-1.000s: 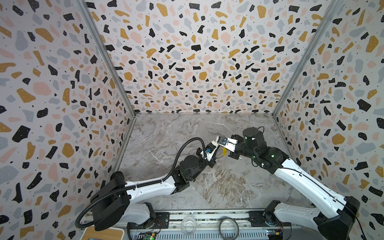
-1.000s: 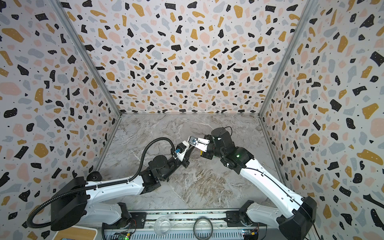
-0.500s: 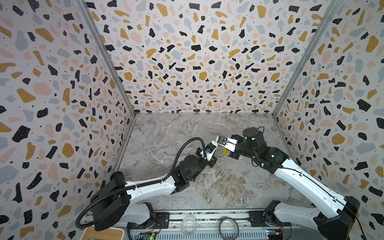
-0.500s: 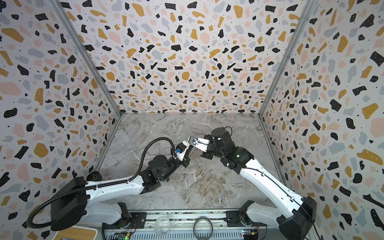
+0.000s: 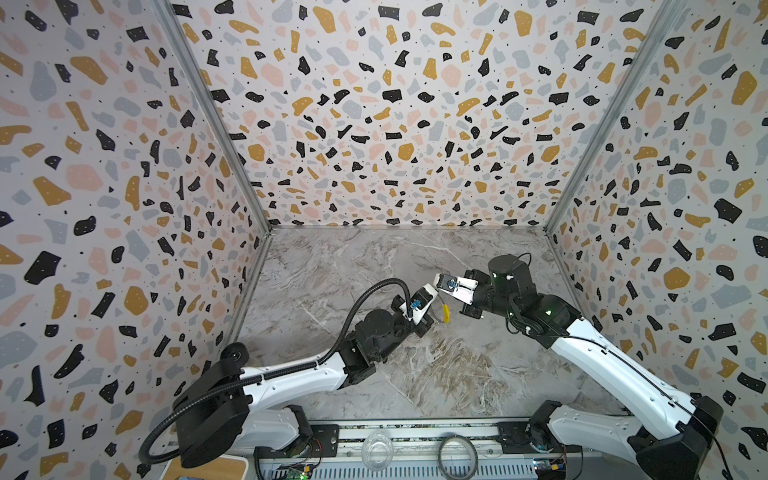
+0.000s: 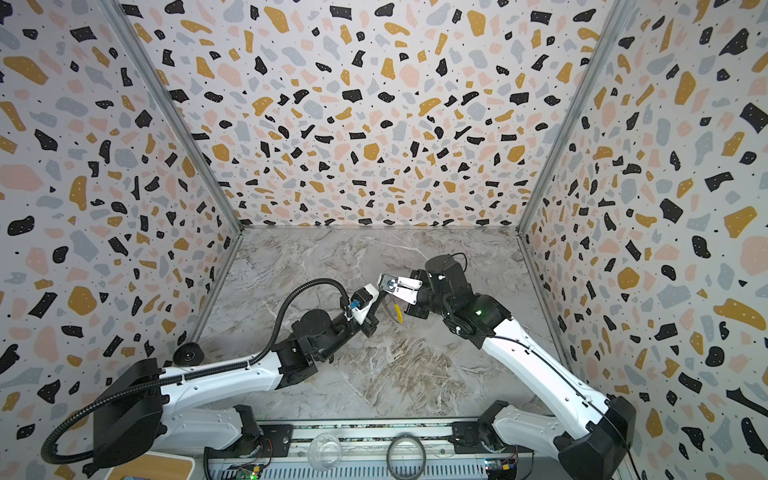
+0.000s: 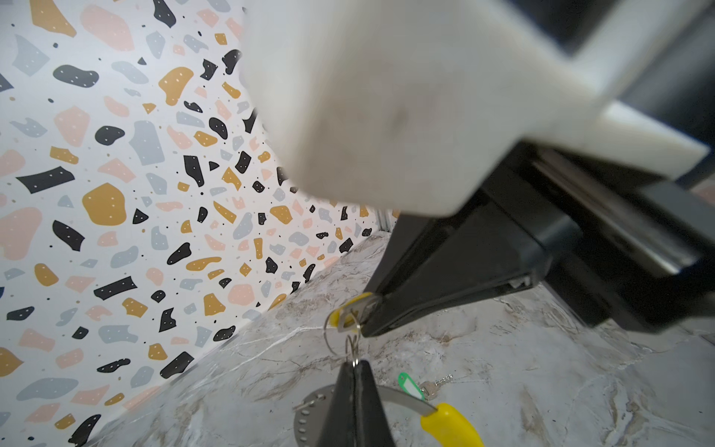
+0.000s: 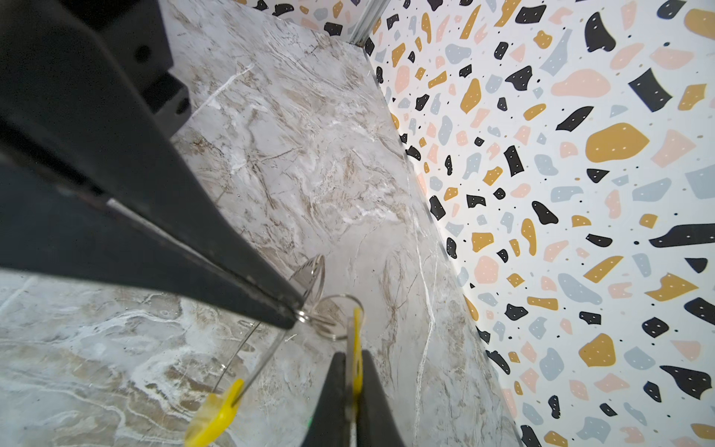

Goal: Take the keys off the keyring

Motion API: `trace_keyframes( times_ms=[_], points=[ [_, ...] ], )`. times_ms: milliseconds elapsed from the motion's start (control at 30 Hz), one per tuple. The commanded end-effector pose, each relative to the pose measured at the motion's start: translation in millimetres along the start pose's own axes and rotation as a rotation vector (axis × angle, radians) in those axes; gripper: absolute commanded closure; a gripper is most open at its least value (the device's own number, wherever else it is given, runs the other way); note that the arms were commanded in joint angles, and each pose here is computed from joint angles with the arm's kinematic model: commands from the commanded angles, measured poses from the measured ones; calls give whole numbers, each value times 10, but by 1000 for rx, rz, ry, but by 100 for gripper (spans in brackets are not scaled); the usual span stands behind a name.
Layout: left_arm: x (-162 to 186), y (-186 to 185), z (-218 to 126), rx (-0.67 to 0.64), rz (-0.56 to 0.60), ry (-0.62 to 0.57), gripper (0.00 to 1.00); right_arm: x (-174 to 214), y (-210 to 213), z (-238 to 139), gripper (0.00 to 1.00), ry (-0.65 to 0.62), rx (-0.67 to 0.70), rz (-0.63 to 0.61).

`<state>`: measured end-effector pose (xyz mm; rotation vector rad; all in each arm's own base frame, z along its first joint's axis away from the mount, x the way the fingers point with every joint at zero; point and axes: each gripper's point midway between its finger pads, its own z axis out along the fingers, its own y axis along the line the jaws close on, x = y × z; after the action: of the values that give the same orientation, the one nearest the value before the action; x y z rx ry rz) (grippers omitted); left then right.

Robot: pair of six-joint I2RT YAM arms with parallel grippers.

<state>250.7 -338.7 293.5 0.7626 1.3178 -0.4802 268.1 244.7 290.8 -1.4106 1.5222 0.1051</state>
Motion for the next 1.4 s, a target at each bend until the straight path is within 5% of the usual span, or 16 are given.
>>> trace_keyframes(
  times_ms=[0, 467, 1367],
  points=[
    [-161, 4, -56, 30, 11, -61, 100, -9, -57, -112, 100, -20, 31, 6],
    [-330, 55, -94, 148, -64, -157, 100, 161, 17, -83, 100, -9, 25, 33],
    [-397, 79, -118, 220, -51, -165, 100, 397, 29, -101, 100, 27, 44, 14]
  ],
)
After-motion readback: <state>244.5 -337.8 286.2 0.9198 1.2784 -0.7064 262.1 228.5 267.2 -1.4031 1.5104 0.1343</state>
